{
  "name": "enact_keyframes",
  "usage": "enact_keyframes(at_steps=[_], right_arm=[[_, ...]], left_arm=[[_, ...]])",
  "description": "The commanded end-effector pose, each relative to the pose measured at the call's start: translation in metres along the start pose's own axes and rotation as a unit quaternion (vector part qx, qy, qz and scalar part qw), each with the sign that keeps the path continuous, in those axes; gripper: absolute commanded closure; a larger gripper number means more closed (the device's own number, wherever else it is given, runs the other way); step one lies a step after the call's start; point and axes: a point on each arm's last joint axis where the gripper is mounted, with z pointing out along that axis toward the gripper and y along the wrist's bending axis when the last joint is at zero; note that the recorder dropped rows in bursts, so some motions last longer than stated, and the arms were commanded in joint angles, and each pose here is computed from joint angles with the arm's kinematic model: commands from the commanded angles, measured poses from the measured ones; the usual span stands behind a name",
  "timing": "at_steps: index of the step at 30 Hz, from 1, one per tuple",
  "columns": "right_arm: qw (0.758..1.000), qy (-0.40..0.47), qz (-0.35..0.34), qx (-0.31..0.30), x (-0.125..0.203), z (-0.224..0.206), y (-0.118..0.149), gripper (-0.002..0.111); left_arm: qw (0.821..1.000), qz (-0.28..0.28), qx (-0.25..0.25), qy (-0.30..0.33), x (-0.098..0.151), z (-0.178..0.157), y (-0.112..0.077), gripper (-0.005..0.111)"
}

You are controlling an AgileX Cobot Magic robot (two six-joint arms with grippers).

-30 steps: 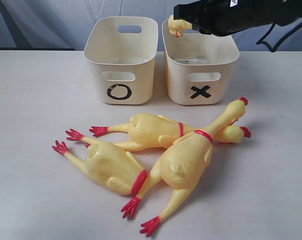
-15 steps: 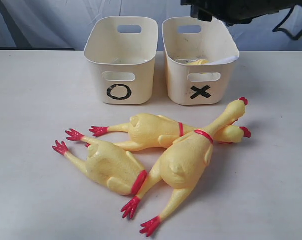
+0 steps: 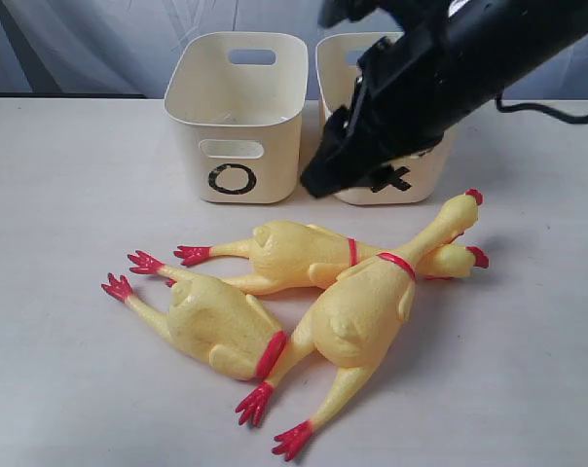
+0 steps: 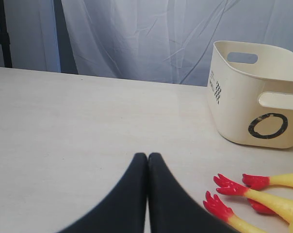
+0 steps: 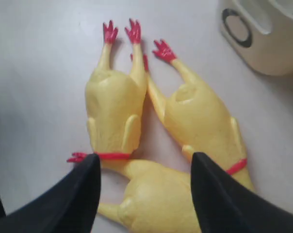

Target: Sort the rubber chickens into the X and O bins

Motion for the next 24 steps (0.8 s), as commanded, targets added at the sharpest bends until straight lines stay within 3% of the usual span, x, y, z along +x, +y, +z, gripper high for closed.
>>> enact_keyframes(at_steps=[1,3,9,16,20,24], right_arm=[[0.987,0.110,-0.117,0.026,0.007,0.040,0.008,0.055],[0.981,0.115,-0.148,0.052,0.004,0.059,0.003,0.055],[0.980,0.113,-0.150,0.069,0.007,0.096,-0.013,0.055],[0.972,0.161,-0.156,0.071,0.016,0.099,-0.017,0.055],[0.976,0.174,0.005,0.133,0.019,0.085,-0.020,0.055],[0.945,0.195,0.159,0.211,0.027,0.071,-0.025,0.055]], left_arm=[[1.000,-0.003,0.000,-0.009,-0.001,0.000,0.000,0.107],[1.000,-0.003,0.000,-0.009,-0.001,0.000,0.000,0.107],[1.000,-0.003,0.000,-0.009,-0.001,0.000,0.000,0.107],[1.000,-0.003,0.000,-0.009,-0.001,0.000,0.000,0.107],[1.000,-0.003,0.000,-0.009,-0.001,0.000,0.000,0.107],[1.000,-0.003,0.000,-0.009,-0.001,0.000,0.000,0.107]])
